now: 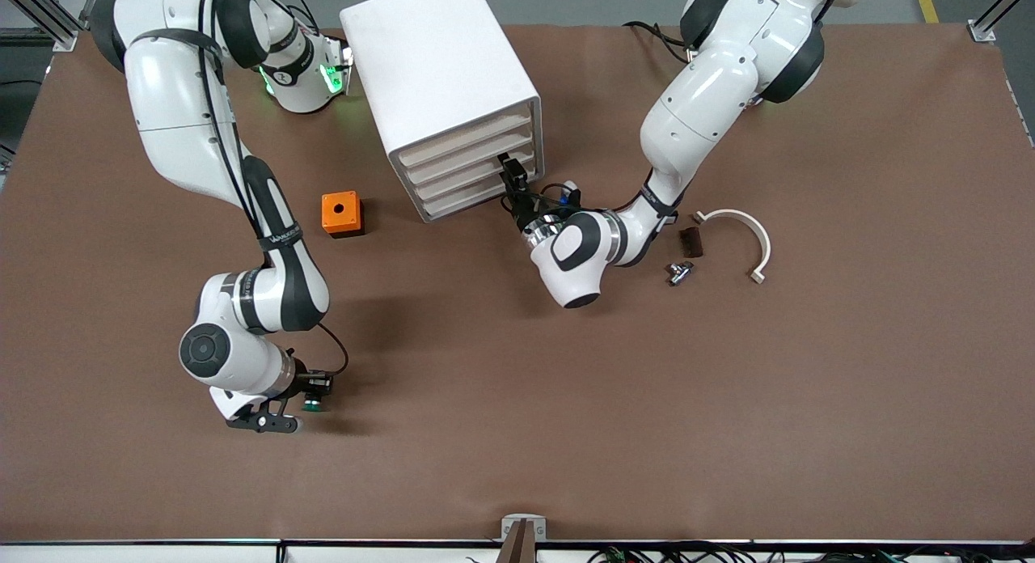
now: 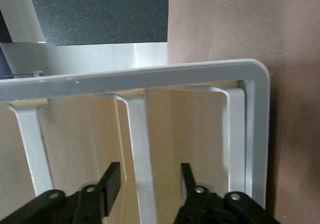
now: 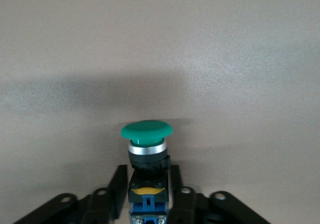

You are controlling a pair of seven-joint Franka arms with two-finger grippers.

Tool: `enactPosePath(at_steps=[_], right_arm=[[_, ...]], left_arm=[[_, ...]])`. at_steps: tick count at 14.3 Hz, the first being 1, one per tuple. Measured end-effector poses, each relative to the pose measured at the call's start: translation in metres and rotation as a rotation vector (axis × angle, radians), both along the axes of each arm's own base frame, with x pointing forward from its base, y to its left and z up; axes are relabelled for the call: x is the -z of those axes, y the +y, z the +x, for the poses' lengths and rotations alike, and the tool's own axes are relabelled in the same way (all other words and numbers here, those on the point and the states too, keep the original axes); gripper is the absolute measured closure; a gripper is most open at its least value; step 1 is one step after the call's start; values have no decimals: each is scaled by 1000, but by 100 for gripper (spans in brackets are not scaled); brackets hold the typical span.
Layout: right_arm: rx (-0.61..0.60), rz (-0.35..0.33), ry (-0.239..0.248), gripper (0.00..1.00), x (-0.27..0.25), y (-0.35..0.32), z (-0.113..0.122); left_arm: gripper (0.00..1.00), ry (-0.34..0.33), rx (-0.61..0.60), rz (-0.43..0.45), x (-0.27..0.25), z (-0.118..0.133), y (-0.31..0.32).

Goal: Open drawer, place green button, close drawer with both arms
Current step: 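Pull the drawer open with the left gripper while the right gripper lifts the button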

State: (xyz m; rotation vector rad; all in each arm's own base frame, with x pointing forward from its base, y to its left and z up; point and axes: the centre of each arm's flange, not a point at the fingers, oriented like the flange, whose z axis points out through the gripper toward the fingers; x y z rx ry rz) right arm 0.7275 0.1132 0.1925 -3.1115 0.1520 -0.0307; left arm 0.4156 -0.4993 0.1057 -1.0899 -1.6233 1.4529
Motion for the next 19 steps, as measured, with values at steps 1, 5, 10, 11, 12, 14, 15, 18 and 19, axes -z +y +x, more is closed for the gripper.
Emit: enactPosePath(at_steps=[1,5,10,11,12,14,15,18,19], right_arm=[[3,0,2,67,0,-1,0],[6,-1,15,67,-1,-1,-1],[176,7,99,67,-42,6,-3],[247,7,120,67,-56,15,-7],[326,4,138,67,-69,31,-13],[496,-5,151,67,-88,80,-29],[568,-12,153,67,-95,110,-41],[701,-28,158,67,-111,169,-75],[729,-32,162,67,-116,176,-85]], left_arm=[[46,2,2,4,0,-1,-1],[58,22,27,38,0,-15,-12],[86,45,50,73,3,-30,-18],[87,45,49,74,3,-29,-18],[90,45,48,74,3,-29,-17],[93,43,41,76,3,-25,-14],[93,46,36,76,3,-21,-11],[93,49,7,75,3,-4,3],[92,46,-9,75,3,4,9]])
